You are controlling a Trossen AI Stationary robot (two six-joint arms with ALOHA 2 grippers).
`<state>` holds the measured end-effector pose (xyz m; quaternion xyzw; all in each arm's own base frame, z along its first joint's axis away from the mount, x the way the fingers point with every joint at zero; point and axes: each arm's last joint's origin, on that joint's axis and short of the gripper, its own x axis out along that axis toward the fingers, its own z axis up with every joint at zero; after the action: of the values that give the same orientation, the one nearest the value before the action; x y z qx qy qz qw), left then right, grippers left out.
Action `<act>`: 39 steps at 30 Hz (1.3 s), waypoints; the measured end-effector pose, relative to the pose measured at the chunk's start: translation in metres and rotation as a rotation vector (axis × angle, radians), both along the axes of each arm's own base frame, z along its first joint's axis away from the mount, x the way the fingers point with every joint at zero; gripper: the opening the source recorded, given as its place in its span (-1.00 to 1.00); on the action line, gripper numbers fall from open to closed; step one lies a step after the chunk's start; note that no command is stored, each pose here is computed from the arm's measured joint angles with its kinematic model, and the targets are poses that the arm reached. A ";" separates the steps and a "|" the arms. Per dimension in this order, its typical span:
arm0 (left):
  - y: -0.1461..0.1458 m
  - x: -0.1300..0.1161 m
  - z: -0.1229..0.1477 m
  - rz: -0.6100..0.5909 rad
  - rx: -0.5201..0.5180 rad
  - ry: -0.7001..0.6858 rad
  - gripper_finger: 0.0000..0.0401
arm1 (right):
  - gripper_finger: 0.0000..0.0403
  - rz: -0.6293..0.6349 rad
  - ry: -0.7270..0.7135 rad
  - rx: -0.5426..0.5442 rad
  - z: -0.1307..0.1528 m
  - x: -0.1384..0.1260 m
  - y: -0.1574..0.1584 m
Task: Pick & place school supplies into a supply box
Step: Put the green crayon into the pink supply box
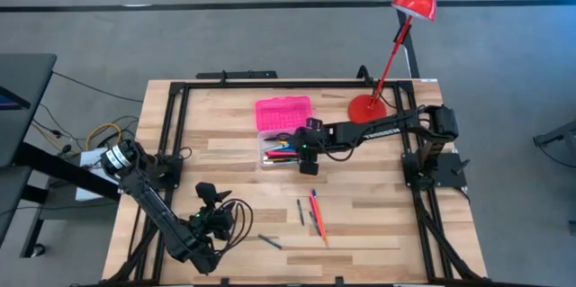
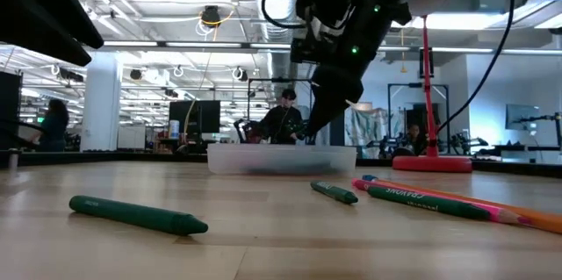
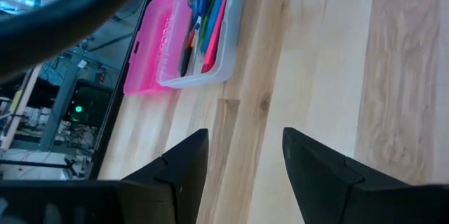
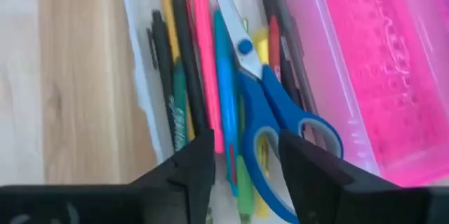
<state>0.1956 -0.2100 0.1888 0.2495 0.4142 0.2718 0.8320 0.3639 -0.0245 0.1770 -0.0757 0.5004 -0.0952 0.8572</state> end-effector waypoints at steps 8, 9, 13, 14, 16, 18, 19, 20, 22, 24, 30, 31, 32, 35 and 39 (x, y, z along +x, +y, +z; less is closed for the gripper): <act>-0.009 -0.001 0.000 -0.053 -0.008 -0.110 -0.11 | -0.29 0.093 -0.114 -0.053 0.030 -0.004 0.034; -0.010 -0.001 0.000 -0.059 -0.001 -0.120 -0.11 | -0.31 0.109 -0.133 -0.053 0.037 -0.006 0.040; -0.010 0.000 0.002 -0.085 0.047 -0.180 -0.11 | -0.36 0.229 -0.212 -0.070 0.066 -0.020 0.071; -0.009 0.001 0.003 -0.097 0.069 -0.196 -0.11 | -0.37 0.262 -0.232 -0.075 0.073 -0.024 0.079; -0.008 0.004 0.005 -0.117 0.120 -0.228 -0.11 | -0.40 0.312 -0.270 -0.084 0.087 -0.035 0.092; -0.005 0.007 0.006 -0.133 0.172 -0.251 -0.11 | -0.41 0.339 -0.292 -0.103 0.100 -0.047 0.103; -0.004 0.009 0.007 -0.142 0.204 -0.258 -0.11 | -0.42 0.343 -0.295 -0.121 0.105 -0.053 0.108; -0.002 0.011 0.008 -0.155 0.242 -0.260 -0.11 | -0.42 0.341 -0.305 -0.145 0.109 -0.059 0.113; 0.002 0.016 0.009 -0.175 0.327 -0.256 -0.11 | -0.42 0.324 -0.301 -0.197 0.116 -0.071 0.121; 0.008 0.022 0.011 -0.188 0.416 -0.245 -0.11 | -0.42 0.300 -0.316 -0.236 0.122 -0.082 0.129; 0.030 0.043 0.012 -0.122 0.501 -0.208 -0.11 | -0.41 0.210 -0.380 -0.318 0.131 -0.103 0.152; 0.032 0.046 0.012 -0.103 0.488 -0.209 -0.11 | -0.41 0.199 -0.392 -0.316 0.131 -0.105 0.156; 0.035 0.049 0.011 -0.085 0.473 -0.211 -0.11 | -0.41 0.191 -0.400 -0.312 0.130 -0.108 0.161; 0.040 0.056 0.009 -0.049 0.435 -0.194 -0.11 | -0.41 0.190 -0.422 -0.272 0.130 -0.114 0.172; 0.046 0.062 0.007 -0.026 0.383 -0.125 -0.11 | -0.41 0.184 -0.436 -0.206 0.128 -0.126 0.186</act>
<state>0.2576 -0.1642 0.1956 0.3910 0.2993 0.3499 0.7970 0.2383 0.1614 0.3053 -0.1856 0.2822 -0.0817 0.9377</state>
